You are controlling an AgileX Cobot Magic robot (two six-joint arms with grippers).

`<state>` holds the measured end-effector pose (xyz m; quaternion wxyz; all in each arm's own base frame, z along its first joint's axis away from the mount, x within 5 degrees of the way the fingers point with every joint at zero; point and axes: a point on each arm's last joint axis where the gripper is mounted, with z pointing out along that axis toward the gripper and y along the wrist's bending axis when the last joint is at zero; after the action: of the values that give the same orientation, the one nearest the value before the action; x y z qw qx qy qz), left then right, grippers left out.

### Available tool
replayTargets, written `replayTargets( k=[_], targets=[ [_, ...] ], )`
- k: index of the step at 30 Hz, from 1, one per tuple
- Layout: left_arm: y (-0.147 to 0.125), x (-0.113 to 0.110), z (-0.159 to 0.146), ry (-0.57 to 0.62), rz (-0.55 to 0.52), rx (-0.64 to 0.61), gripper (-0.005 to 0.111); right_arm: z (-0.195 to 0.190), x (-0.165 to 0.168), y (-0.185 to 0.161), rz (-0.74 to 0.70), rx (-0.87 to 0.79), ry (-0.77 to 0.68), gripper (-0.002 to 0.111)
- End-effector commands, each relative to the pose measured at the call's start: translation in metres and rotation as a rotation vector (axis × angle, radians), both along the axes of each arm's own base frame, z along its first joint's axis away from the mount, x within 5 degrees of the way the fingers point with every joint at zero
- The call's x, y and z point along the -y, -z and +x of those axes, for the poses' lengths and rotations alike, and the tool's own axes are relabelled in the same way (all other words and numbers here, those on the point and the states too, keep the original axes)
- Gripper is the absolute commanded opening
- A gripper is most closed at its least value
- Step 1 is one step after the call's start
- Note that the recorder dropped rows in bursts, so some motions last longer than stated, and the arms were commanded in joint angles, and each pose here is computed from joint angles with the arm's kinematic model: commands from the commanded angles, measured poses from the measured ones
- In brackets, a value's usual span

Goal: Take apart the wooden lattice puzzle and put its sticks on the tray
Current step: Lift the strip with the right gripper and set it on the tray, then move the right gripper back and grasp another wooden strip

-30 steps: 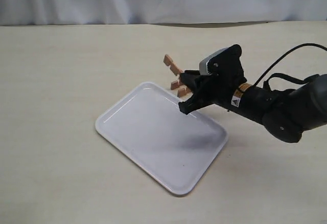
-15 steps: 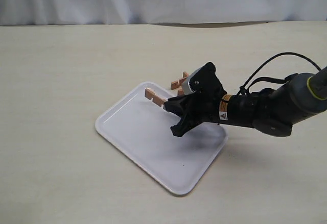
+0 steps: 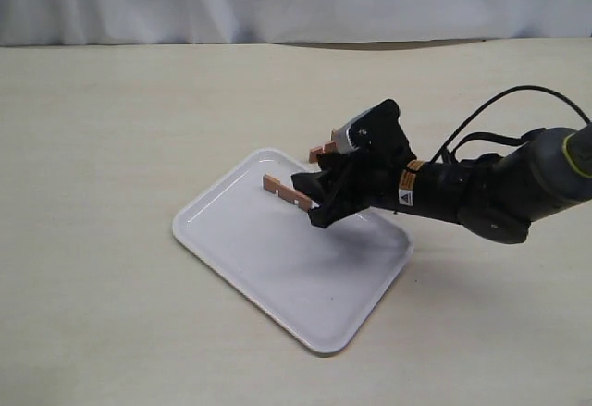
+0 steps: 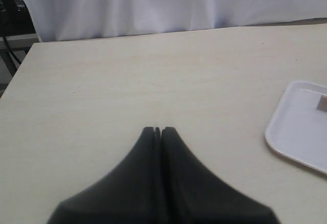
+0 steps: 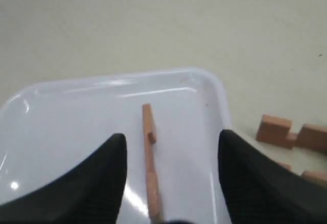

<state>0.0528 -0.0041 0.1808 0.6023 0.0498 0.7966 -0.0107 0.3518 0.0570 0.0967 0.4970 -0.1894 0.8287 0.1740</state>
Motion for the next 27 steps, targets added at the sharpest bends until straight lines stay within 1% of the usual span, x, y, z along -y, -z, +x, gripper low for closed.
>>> replayTargets(
  k=[1, 3, 6, 10, 14, 27],
  targets=[
    [-0.001, 0.000, 0.000, 0.008, -0.001, 0.012, 0.000, 0.006, 0.018, -0.026, 0.013, 0.011, 0.183, 0.052],
    [-0.001, 0.000, 0.000, 0.008, -0.001, 0.012, 0.000, 0.007, 0.037, -0.029, -0.005, -0.029, 0.321, 0.052],
    [-0.001, 0.000, 0.000, 0.008, -0.001, 0.012, 0.000, 0.007, 0.049, -0.022, -0.019, -0.071, 0.381, 0.052],
    [-0.001, 0.000, 0.000, 0.008, -0.001, 0.012, 0.000, 0.006, 0.049, -0.003, -0.045, -0.105, 0.361, 0.052],
    [-0.001, 0.000, 0.000, 0.008, -0.001, 0.012, 0.000, 0.006, 0.048, 0.011, -0.039, -0.126, 0.355, 0.052],
    [-0.001, 0.000, 0.000, 0.008, -0.001, 0.012, 0.000, 0.009, 0.046, 0.029, -0.034, -0.072, 0.321, 0.052]
  ],
)
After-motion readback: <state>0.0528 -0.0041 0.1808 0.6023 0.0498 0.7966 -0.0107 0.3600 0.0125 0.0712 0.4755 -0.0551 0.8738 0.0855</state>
